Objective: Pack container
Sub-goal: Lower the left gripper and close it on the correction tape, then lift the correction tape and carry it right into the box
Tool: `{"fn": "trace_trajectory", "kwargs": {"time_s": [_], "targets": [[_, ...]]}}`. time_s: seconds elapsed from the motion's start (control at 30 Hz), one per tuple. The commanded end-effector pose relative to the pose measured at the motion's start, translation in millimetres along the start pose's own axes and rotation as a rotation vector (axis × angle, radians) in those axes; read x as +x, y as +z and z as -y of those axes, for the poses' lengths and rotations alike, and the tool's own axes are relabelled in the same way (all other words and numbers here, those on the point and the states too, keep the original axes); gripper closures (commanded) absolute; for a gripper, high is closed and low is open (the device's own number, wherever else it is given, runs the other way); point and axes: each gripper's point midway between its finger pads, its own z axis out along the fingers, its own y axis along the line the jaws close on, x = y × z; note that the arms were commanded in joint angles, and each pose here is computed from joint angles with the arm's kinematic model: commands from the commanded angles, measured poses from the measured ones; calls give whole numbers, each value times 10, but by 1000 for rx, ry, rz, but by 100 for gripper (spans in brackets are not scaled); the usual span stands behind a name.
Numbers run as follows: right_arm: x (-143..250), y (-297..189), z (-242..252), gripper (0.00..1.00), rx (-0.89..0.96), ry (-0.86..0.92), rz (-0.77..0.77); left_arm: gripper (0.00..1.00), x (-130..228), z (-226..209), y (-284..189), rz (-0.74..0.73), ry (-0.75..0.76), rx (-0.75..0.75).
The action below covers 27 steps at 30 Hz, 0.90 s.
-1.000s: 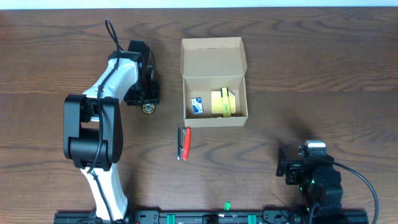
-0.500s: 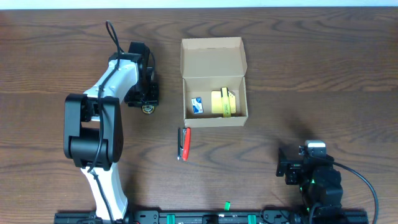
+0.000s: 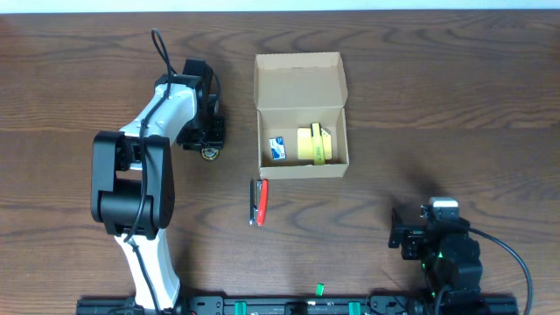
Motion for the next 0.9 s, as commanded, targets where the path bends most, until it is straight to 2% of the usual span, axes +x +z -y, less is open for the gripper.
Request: {"fn": "trace_trajectory", "kwargs": {"time_s": [0.0,0.23,0.87], "targets": [[49,22,8,1,3,-12,-11,94,59,5,154,-40,0,-5],[49,22,8,1,3,-12,-11,95,-97,-1,-59,29,3,-16],[49,22,8,1,3,-12,-11,94,-221,7,-643,183,9,-24]]}}
